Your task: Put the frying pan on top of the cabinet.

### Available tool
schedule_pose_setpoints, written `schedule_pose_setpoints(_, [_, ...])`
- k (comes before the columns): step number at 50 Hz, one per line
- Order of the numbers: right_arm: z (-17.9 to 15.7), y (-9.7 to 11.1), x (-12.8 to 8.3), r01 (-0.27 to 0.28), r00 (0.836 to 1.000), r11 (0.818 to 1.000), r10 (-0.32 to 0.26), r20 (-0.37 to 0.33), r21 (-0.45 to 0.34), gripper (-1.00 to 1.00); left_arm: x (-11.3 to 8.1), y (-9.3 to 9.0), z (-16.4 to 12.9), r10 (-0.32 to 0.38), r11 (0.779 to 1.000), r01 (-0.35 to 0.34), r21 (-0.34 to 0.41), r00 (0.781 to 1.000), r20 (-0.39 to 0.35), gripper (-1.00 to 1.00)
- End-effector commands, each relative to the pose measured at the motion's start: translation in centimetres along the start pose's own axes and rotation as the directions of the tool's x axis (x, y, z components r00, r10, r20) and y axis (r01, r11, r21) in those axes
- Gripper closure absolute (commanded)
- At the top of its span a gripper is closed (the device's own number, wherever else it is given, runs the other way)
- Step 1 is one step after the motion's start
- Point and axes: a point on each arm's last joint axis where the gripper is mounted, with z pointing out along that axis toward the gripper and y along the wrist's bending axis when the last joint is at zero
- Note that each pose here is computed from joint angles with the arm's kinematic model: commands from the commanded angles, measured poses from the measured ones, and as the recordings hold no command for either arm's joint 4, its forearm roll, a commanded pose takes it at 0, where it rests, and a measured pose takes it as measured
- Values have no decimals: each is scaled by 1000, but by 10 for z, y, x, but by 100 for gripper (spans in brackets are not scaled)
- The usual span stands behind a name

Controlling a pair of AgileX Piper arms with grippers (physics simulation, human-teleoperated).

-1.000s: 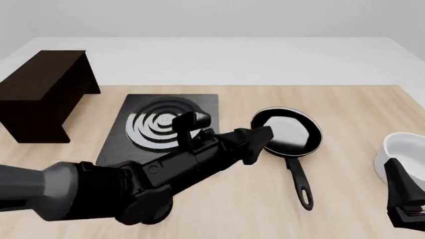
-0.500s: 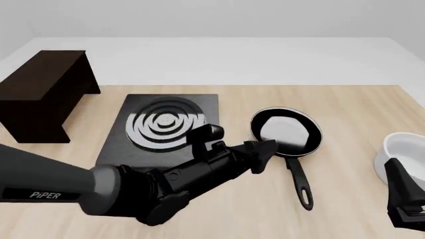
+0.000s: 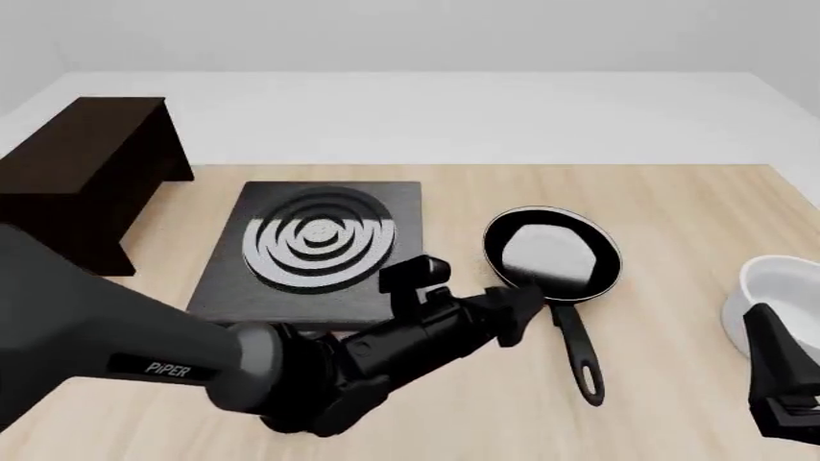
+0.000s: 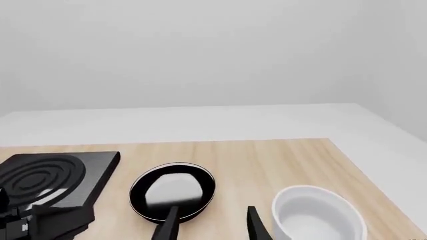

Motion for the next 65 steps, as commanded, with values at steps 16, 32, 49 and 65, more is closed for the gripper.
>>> schedule_pose_setpoints(16, [1,0,0,-11,1000,1000,11,-3,3,-100,21,23,29,-32,999,31,-43,999,-37,-100])
schedule_pose_setpoints(32, [1,0,1,-20,1000,1000,20,-6,5,-100,27,19,36,-38,999,37,-29,998,-48,-100])
schedule_pose_setpoints(49, [2,0,1,-20,1000,1000,20,-6,4,-100,34,18,43,-52,998,51,-22,997,-58,-100])
schedule_pose_setpoints(65, [2,0,0,-26,1000,1000,26,-5,7,-100,46,25,56,-58,998,56,-33,995,-79,-100])
